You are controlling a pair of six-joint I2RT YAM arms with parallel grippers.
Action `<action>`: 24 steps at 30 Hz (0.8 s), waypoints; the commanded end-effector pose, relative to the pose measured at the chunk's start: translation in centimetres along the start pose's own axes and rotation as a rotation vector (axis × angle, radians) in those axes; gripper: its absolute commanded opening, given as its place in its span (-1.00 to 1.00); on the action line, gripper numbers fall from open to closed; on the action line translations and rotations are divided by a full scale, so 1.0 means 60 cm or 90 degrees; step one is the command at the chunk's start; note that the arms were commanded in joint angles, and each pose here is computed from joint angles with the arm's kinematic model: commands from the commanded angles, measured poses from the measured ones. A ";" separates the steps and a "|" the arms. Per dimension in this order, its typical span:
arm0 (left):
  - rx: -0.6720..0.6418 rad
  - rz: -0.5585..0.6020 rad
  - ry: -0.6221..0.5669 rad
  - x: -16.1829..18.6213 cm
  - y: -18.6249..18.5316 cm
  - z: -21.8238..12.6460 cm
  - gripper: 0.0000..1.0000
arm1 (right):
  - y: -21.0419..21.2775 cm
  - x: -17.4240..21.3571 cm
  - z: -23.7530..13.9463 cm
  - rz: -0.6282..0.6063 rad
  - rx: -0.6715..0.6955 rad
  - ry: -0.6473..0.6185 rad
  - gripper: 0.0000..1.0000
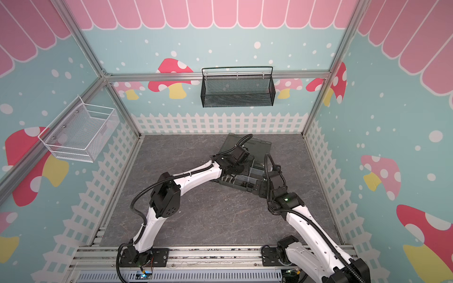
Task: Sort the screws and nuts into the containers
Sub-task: 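Lower the black nut into the compartment and open the left gripper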
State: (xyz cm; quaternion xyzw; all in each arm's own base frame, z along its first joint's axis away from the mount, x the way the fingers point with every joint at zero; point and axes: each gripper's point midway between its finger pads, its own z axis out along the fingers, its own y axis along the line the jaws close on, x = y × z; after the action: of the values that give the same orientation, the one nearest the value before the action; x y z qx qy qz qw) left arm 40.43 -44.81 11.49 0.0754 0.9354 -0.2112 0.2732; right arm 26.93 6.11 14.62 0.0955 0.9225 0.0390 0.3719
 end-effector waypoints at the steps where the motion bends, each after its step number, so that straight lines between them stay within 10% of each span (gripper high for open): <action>1: 0.003 0.010 -0.011 -0.011 -0.013 -0.013 -0.23 | -0.012 0.006 -0.002 0.013 0.015 -0.002 0.96; 24: -0.201 -0.010 -0.218 -0.036 0.169 -0.261 0.99 | -0.040 -0.035 -0.024 0.044 0.066 -0.090 0.96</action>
State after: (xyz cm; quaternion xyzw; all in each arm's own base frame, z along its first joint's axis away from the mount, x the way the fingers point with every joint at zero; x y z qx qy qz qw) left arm 37.05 -32.19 19.99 0.0222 0.9108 -0.1115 0.3969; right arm 26.99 4.35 15.99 0.1268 0.9043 0.0105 0.4074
